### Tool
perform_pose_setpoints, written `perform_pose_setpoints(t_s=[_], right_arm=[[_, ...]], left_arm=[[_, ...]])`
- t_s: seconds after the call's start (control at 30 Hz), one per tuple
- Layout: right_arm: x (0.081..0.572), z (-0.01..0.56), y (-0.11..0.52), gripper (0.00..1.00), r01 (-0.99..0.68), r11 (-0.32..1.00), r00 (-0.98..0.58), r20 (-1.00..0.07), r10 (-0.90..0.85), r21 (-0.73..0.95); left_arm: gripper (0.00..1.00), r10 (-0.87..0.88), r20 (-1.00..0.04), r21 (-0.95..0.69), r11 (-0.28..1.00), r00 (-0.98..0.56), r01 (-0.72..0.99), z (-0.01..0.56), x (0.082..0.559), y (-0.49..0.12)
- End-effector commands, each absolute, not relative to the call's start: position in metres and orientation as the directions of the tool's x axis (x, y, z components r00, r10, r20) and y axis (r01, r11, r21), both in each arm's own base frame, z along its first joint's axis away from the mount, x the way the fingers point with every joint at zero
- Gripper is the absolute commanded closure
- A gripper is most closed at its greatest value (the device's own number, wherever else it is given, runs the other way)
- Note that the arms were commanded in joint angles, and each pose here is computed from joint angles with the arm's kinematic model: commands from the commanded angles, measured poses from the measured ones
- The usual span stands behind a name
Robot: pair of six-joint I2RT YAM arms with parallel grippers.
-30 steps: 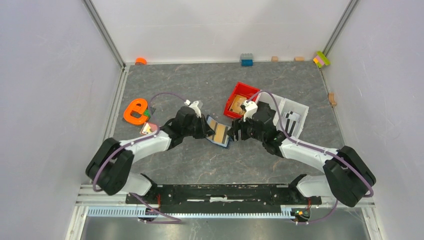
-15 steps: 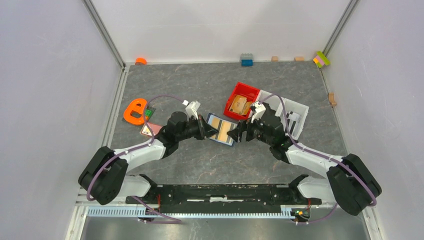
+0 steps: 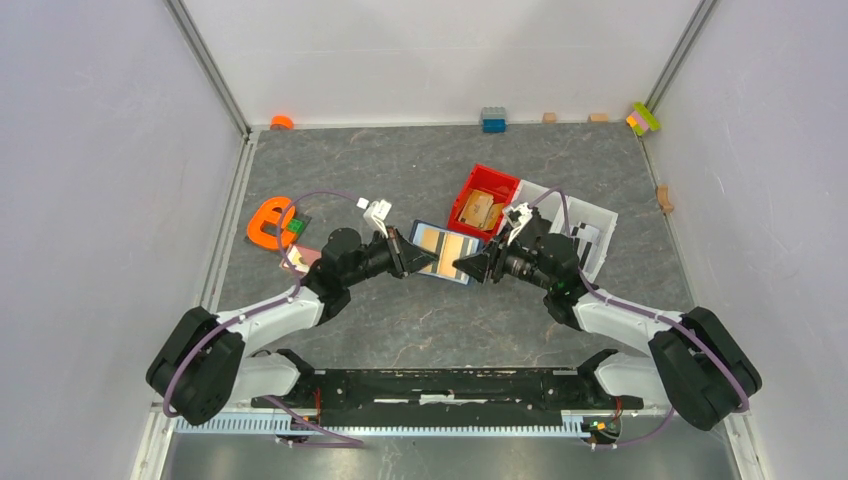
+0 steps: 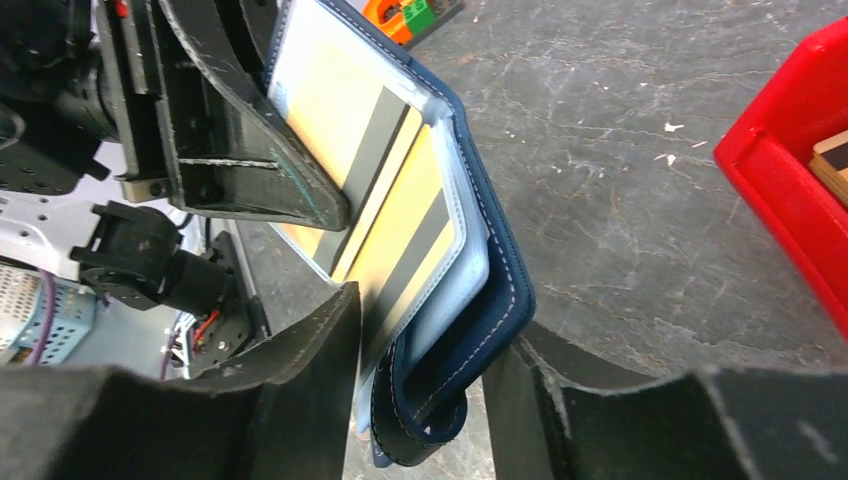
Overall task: Take the credit cards out of the card holder
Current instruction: Pick up the card holder from the center of the board, then remove the credit card from the card holder.
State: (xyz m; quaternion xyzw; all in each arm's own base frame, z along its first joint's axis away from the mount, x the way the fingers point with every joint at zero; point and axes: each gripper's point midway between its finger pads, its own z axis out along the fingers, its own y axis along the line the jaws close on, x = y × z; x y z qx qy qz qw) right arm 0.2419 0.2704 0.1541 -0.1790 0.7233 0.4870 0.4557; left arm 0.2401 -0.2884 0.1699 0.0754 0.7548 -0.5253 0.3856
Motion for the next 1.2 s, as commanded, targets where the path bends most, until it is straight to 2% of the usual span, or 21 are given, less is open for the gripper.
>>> perform_pose_setpoints(t_s=[0.0,0.13,0.2,0.27,0.3,0.43,0.57,0.7,0.9,0.97,1.17], right_arm=[[0.236,0.168,0.274,0.54,-0.746,0.403,-0.490,-0.847,0.206,0.530],[0.236,0.167,0.274,0.72,-0.742,0.404,-0.494,-0.844,0.209,0.534],[0.235,0.168,0.274,0.79,-0.742,0.400,-0.497,-0.842,0.210,0.538],[0.236,0.168,0.275,0.81,-0.742,0.400,-0.497,-0.842,0.210,0.538],[0.236,0.167,0.274,0.81,-0.740,0.403,-0.499,-0.841,0.210,0.539],[0.239,0.163,0.273,0.83,-0.727,0.419,-0.507,-0.837,0.208,0.544],[0.246,0.153,0.269,0.88,-0.689,0.460,-0.532,-0.822,0.202,0.560],[0.248,0.150,0.267,0.88,-0.675,0.460,-0.550,-0.809,0.209,0.577],[0.251,0.146,0.266,0.89,-0.659,0.461,-0.567,-0.796,0.213,0.594],[0.249,0.147,0.266,0.89,-0.661,0.452,-0.571,-0.793,0.214,0.598],[0.243,0.153,0.273,0.89,-0.677,0.392,-0.590,-0.778,0.214,0.622]], left_arm=[[0.95,-0.345,-0.677,-0.731,0.425,-0.650,0.534,0.189,0.246,-0.285],[0.91,-0.360,-0.688,-0.709,0.519,-0.631,0.477,0.178,0.258,-0.273],[0.77,-0.375,-0.689,-0.700,0.564,-0.620,0.437,0.172,0.264,-0.266],[0.61,-0.393,-0.683,-0.681,0.647,-0.615,0.343,0.158,0.272,-0.251],[0.57,-0.409,-0.690,-0.659,0.697,-0.597,0.284,0.153,0.279,-0.240],[0.48,-0.418,-0.716,-0.582,0.799,-0.558,0.149,0.140,0.289,-0.210],[0.47,-0.436,-0.730,-0.580,0.803,-0.527,0.139,0.148,0.287,-0.202],[0.48,-0.456,-0.743,-0.583,0.801,-0.489,0.139,0.157,0.285,-0.195],[0.45,-0.444,-0.763,-0.603,0.750,-0.469,0.272,0.177,0.273,-0.205],[0.46,-0.387,-0.782,-0.609,0.641,-0.488,0.467,0.193,0.256,-0.235],[0.58,-0.260,-0.780,-0.619,0.455,-0.569,0.640,0.198,0.232,-0.287]])
